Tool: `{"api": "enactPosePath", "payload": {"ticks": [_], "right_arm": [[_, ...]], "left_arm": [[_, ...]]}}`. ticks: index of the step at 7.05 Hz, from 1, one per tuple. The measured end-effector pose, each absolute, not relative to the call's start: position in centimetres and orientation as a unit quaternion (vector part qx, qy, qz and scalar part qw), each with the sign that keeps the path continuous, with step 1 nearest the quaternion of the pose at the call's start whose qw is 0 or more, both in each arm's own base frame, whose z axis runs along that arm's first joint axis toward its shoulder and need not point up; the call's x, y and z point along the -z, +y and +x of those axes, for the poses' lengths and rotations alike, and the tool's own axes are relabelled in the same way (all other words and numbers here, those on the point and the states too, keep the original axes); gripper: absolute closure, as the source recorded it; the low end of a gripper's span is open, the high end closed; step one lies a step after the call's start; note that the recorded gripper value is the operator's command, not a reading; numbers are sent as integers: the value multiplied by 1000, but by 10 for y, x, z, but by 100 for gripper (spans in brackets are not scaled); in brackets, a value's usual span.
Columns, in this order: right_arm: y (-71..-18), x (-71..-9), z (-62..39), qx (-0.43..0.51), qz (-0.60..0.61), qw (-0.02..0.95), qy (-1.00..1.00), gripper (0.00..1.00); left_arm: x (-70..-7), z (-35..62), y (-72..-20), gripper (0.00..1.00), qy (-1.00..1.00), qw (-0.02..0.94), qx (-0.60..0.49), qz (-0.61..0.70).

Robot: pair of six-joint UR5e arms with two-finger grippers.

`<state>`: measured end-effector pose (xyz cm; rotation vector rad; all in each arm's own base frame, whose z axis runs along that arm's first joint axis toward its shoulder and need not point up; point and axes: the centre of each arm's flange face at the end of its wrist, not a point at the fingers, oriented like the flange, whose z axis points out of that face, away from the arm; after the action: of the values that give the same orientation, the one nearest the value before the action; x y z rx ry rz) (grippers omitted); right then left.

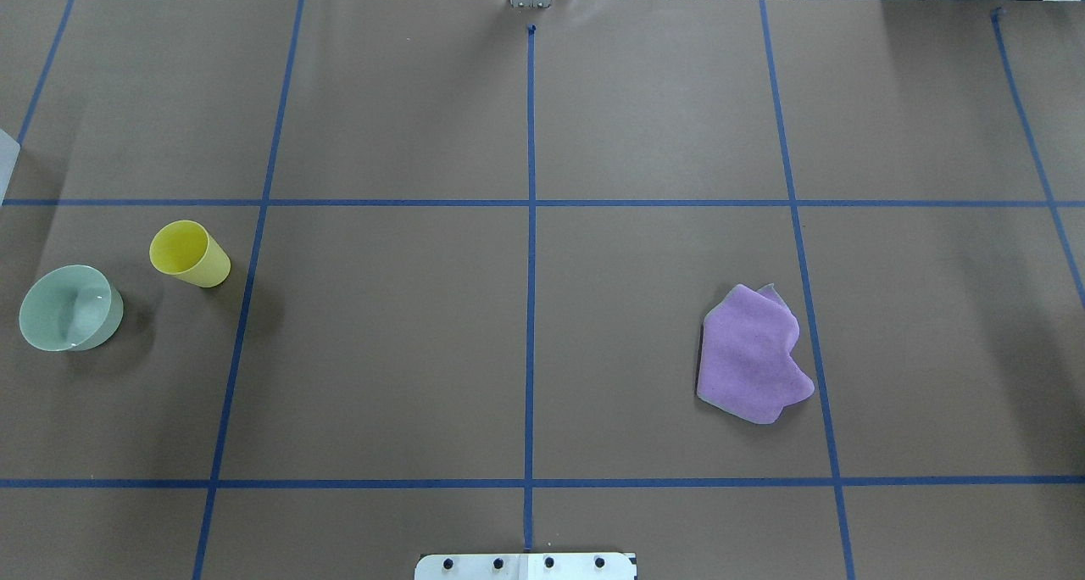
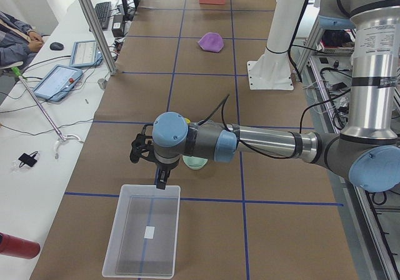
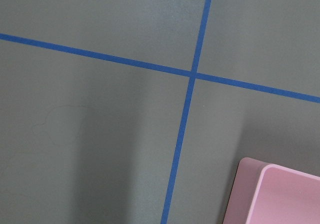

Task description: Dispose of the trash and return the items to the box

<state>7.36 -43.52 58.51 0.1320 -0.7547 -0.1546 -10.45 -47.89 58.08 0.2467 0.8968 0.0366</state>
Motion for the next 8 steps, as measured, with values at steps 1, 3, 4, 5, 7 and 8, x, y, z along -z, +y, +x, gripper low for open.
{"api": "enactPosePath", "payload": {"ticks": [1,3,4,5,7,8], "right_arm": [[-435,-586,74,75,64,925,-368,0],[-432,-589,74,73,60,925,-368,0],[-432,-589,73,71,59,925,-369,0],[-431,-589,73,71,59,925,-369,0],[-427,-590,73,69,57,924,-371,0],[-425,-591,73,69,55,924,-373,0]], "left_arm": [[-579,-105,-477,2,429,895,-19,122],[-581,-104,-467,2,421,896,-28,140],[-586,-103,-464,2,420,896,-30,142],[-590,-102,-460,2,419,896,-32,144],[-589,-96,-459,2,421,894,-41,149],[-588,-91,-459,2,425,893,-40,146]]}}
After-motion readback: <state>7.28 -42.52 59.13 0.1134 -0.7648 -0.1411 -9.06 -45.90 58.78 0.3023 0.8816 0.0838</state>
